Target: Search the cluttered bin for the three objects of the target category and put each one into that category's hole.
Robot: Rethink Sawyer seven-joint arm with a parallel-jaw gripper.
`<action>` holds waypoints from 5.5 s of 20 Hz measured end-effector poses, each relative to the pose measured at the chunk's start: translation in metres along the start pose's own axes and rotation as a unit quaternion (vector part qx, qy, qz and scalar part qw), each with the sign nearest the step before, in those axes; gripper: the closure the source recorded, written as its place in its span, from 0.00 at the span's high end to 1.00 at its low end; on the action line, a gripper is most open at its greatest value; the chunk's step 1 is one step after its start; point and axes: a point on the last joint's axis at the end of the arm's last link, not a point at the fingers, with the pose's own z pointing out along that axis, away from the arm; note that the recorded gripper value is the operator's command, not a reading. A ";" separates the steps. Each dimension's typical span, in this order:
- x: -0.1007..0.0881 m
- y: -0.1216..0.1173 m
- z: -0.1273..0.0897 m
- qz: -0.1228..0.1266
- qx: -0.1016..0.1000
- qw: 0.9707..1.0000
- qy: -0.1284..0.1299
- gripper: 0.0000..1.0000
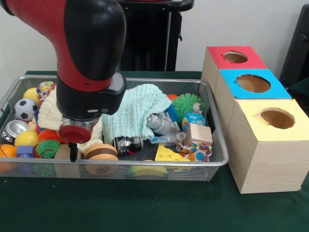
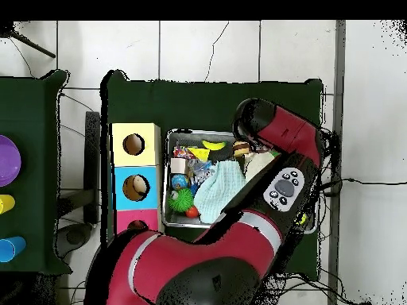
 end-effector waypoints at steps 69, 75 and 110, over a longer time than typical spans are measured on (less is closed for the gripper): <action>0.043 0.016 -0.024 -0.035 -0.011 0.999 -0.005 1.00; 0.044 0.014 -0.036 -0.034 -0.001 0.999 0.005 1.00; 0.059 0.006 -0.032 -0.038 0.013 0.999 0.017 1.00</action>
